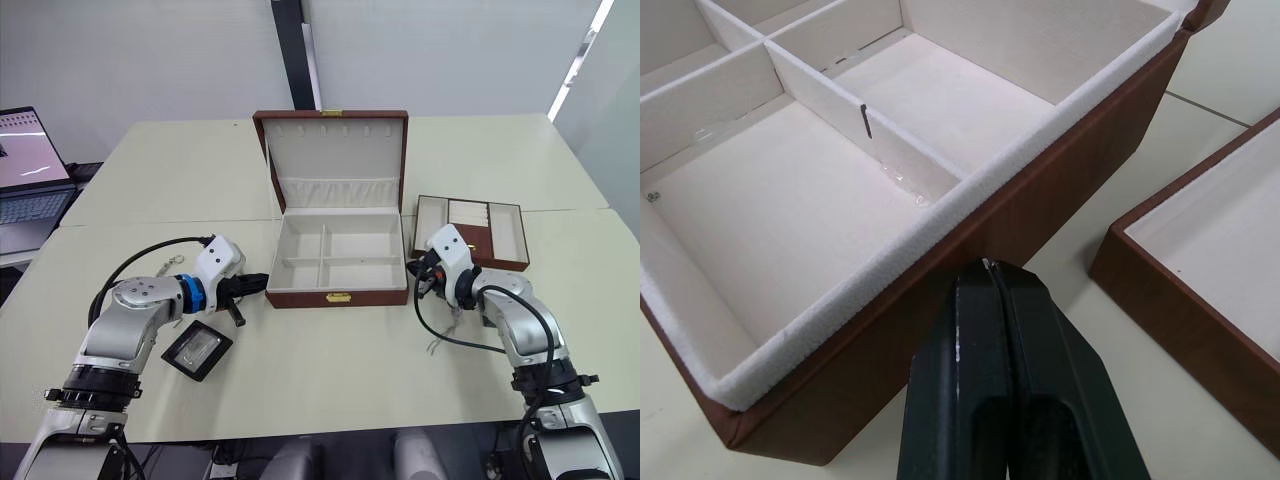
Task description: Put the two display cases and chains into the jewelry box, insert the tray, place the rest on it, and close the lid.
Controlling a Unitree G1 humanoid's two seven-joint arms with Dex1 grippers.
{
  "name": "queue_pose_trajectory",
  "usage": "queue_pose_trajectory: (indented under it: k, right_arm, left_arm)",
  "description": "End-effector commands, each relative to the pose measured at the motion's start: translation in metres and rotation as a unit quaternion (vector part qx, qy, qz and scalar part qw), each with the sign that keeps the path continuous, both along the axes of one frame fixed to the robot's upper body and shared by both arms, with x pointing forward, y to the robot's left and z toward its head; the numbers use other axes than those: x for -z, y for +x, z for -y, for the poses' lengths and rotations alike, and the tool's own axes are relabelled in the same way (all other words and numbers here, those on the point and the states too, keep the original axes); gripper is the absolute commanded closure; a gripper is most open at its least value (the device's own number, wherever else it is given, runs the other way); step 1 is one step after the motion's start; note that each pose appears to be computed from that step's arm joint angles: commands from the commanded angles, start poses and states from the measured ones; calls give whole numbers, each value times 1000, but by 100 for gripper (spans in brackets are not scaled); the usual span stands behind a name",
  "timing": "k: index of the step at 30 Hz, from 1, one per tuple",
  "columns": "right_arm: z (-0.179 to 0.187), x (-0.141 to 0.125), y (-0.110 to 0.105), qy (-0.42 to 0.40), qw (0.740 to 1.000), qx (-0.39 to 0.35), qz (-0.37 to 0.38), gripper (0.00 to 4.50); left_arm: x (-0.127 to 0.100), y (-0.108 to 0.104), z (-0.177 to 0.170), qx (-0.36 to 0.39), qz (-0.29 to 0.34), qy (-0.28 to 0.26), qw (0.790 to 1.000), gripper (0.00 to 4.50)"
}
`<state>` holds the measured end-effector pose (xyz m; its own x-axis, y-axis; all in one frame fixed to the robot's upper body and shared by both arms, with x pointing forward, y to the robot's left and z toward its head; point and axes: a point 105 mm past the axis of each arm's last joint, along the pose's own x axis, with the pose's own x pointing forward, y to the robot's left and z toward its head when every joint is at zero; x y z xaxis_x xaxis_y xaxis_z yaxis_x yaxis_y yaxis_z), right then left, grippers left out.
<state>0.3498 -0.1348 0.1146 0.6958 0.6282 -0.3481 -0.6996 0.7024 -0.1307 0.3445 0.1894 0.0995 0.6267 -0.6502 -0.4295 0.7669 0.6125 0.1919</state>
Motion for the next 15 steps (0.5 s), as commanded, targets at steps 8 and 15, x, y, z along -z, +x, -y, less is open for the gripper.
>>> queue_pose_trajectory:
  k: [8, 15]
  right_arm:
    - [24, -22, -5, 35, 999, 11, 24, 449]
    - [87, -44, -23, 44, 998, 20, 29, 393]
  left_arm:
    - [-21, 7, -25, -32, 31, -11, 999, 450]
    - [-44, -15, -83, -80, 18, -26, 996, 364]
